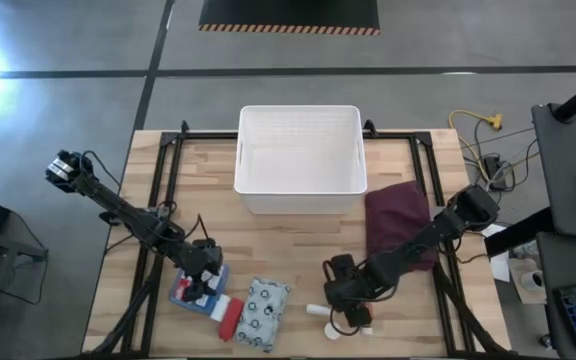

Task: Pick & place medical supplies in basket/bin
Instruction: Put the small pink bandage into the white bin

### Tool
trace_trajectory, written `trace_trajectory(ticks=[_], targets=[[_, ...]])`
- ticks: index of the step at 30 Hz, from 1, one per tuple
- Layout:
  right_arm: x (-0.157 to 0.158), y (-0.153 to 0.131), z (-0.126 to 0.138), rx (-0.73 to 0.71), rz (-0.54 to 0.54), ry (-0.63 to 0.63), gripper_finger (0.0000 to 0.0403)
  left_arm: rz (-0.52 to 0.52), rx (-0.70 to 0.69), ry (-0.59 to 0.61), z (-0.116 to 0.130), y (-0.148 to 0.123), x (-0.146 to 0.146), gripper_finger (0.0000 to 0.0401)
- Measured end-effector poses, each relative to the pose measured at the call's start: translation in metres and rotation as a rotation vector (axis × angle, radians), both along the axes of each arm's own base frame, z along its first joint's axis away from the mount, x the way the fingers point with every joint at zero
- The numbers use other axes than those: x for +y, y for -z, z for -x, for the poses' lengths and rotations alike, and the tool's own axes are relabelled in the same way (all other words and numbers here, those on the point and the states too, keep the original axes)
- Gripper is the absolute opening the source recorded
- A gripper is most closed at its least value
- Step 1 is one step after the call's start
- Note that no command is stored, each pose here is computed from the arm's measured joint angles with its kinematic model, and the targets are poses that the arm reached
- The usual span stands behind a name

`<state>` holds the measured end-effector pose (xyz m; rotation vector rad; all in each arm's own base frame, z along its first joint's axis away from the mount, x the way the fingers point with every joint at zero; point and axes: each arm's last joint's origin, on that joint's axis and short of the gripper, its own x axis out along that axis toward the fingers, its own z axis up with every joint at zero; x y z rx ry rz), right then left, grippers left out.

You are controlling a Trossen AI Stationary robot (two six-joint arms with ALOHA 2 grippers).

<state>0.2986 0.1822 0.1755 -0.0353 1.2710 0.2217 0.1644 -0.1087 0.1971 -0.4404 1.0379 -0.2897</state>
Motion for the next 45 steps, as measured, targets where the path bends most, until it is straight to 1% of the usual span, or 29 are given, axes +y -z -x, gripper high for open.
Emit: trace_trajectory(ticks=[5, 10, 13, 17, 20, 25, 27, 29, 31, 33, 36, 39, 42, 45], targets=[[-0.006, 0.020, 0.010, 0.020, 0.024, -0.003, 0.0339, -0.005, 0.003, 0.021, 0.001, 0.001, 0.000, 0.0285], [-0.009, 0.036, 0.014, -0.021, 0.002, -0.009, 0.0327, 0.023, 0.008, 0.045, 0.002, -0.001, 0.000, 0.0285], [-0.009, 0.038, 0.014, -0.033, -0.009, 0.002, 0.0326, -0.002, -0.011, 0.083, 0.004, -0.002, 0.002, 0.0285], [-0.011, 0.034, 0.016, 0.036, 0.014, 0.055, 0.0316, -0.018, -0.042, 0.102, 0.004, -0.005, 0.005, 0.0285], [-0.010, 0.028, 0.013, 0.044, 0.002, 0.103, 0.0279, -0.019, -0.046, 0.099, 0.005, -0.006, 0.006, 0.0285], [-0.005, 0.016, 0.005, 0.009, -0.033, 0.131, 0.0190, -0.018, -0.048, 0.098, 0.005, -0.006, 0.006, 0.0285], [-0.005, 0.013, 0.003, 0.008, -0.037, 0.149, 0.0160, -0.018, -0.048, 0.098, 0.005, -0.006, 0.006, 0.0285], [-0.008, 0.009, 0.001, -0.003, -0.019, 0.198, 0.0137, -0.018, -0.048, 0.098, 0.005, -0.006, 0.006, 0.0285], [-0.015, 0.001, -0.002, -0.026, 0.014, 0.263, 0.0122, -0.019, -0.050, 0.097, 0.005, -0.007, 0.006, 0.0285], [-0.026, -0.011, -0.004, -0.075, 0.064, 0.335, 0.0115, -0.027, -0.065, 0.071, 0.005, -0.009, 0.007, 0.0285], [-0.048, -0.043, -0.005, -0.172, 0.118, 0.452, 0.0116, -0.057, -0.124, -0.012, 0.008, -0.016, 0.012, 0.0285], [-0.074, -0.090, -0.004, -0.330, 0.109, 0.574, 0.0122, -0.069, -0.226, -0.102, 0.015, -0.029, 0.020, 0.0285], [-0.096, -0.147, -0.001, -0.536, 0.101, 0.669, 0.0123, -0.057, -0.328, -0.178, 0.026, -0.044, 0.030, 0.0285], [-0.121, -0.196, 0.000, -0.716, 0.193, 0.755, 0.0122, -0.014, -0.413, -0.219, 0.038, -0.057, 0.038, 0.0285]])
